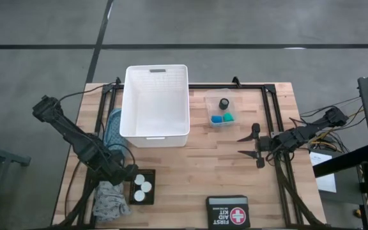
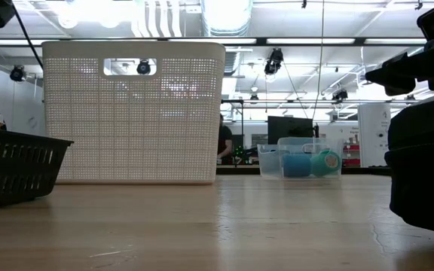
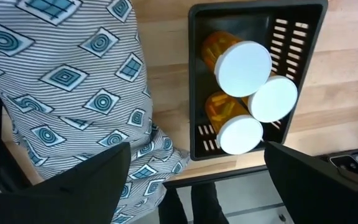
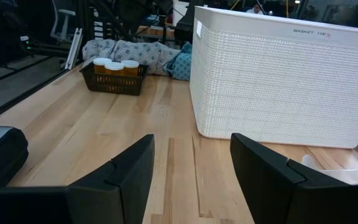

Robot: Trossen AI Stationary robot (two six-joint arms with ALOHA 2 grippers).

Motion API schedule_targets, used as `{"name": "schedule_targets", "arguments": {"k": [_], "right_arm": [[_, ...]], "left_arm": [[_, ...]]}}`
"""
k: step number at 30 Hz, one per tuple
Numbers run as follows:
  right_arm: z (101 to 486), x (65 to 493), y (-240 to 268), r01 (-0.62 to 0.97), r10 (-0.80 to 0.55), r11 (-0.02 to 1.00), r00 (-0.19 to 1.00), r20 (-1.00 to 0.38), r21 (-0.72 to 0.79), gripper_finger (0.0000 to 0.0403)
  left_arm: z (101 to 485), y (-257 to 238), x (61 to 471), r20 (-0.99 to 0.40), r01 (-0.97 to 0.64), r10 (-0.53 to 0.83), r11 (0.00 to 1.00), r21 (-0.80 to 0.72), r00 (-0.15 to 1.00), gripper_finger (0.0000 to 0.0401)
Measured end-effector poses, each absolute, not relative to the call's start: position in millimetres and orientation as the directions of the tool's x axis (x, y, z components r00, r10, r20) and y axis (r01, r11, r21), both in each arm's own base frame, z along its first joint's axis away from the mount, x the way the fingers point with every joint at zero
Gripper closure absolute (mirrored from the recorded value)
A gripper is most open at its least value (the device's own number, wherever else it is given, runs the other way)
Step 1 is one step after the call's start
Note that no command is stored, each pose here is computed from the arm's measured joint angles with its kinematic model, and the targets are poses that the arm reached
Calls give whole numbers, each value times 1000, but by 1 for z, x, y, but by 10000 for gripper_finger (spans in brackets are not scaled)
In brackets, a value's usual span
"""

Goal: Pick & place medical supplies in basket/bin
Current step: Put the light gray patient gown into the white bin

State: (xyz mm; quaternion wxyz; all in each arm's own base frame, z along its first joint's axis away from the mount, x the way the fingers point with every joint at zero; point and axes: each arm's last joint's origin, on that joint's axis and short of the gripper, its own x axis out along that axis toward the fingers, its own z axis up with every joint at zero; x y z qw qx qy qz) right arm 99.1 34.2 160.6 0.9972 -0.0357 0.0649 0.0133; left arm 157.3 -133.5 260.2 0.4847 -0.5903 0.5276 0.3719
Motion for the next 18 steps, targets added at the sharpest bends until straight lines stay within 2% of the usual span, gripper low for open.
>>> {"name": "schedule_targets", "arguments": {"k": [18], "right_arm": [[161,99,34,-31,22,997,991,-130,-70,197]], "left_arm": [[259,-131,154,-963,-989,-235,33,-147,136,30]]}}
